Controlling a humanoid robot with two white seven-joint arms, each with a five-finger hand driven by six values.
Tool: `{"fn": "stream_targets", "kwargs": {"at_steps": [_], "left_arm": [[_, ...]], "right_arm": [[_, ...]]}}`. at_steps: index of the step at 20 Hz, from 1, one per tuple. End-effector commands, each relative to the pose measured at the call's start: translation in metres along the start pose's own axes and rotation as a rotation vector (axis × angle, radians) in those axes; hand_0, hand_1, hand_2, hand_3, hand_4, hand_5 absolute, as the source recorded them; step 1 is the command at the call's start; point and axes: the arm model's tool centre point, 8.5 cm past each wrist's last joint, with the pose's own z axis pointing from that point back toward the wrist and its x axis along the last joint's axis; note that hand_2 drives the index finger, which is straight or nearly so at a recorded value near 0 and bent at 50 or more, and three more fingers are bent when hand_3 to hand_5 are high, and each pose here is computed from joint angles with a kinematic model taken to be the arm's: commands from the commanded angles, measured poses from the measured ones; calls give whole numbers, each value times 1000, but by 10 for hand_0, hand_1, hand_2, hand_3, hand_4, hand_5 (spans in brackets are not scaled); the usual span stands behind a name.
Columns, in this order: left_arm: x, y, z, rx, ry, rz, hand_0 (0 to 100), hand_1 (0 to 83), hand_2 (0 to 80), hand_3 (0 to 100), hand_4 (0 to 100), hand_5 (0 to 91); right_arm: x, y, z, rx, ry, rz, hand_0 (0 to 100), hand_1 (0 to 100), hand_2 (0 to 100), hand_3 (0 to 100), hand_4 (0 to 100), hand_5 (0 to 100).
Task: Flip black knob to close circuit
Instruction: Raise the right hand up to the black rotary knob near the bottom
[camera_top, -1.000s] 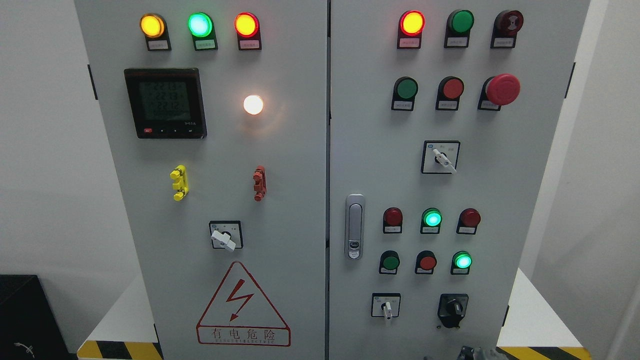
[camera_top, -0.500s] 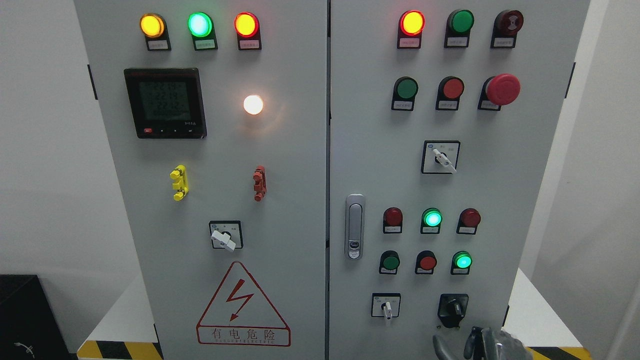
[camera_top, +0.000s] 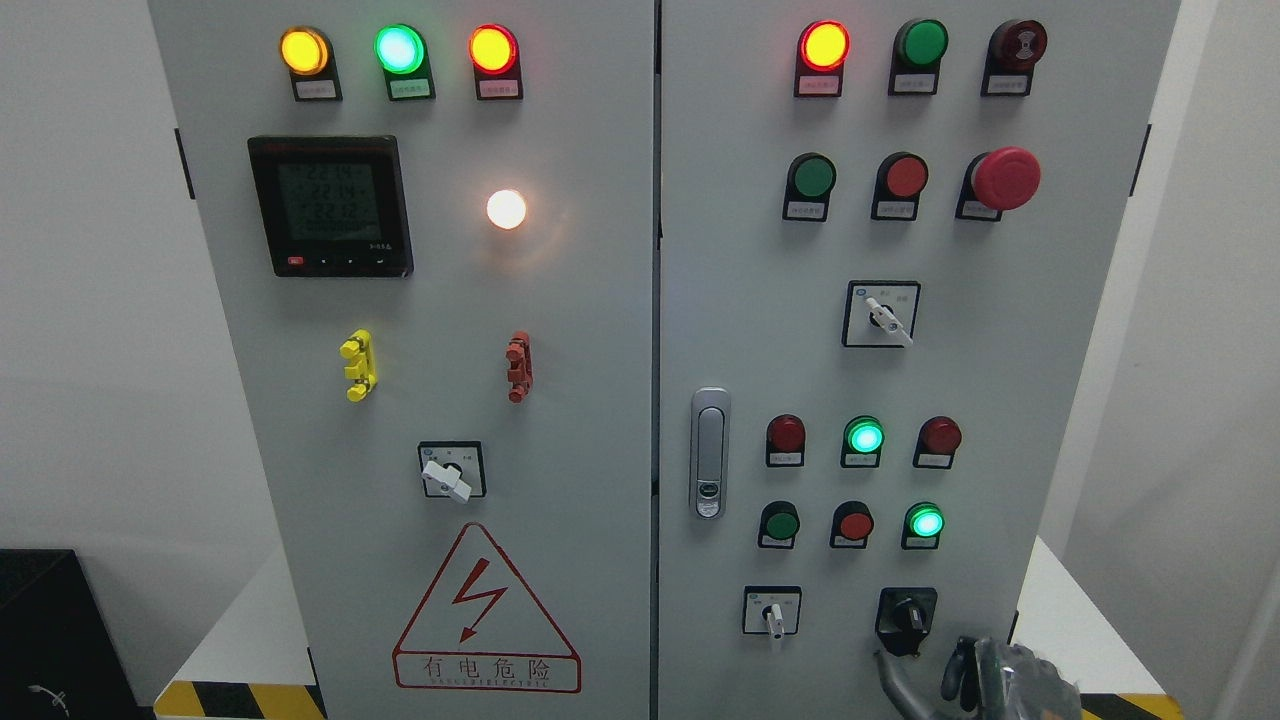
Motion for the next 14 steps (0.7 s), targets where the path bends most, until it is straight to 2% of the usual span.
{"fn": "stream_targets", "kwargs": {"at_steps": [1, 14], "left_arm": [[-7, -1, 2, -9, 17, -41, 120, 556, 0, 0, 0, 0], [-7, -1, 2, -9, 17, -44, 120, 556, 0, 0, 0, 0]], "right_arm": [[-6, 2, -6, -1, 31, 11, 0, 148, 797, 932, 786, 828], [-7, 7, -12, 12, 48, 10, 0, 155, 794, 932, 786, 825]]}}
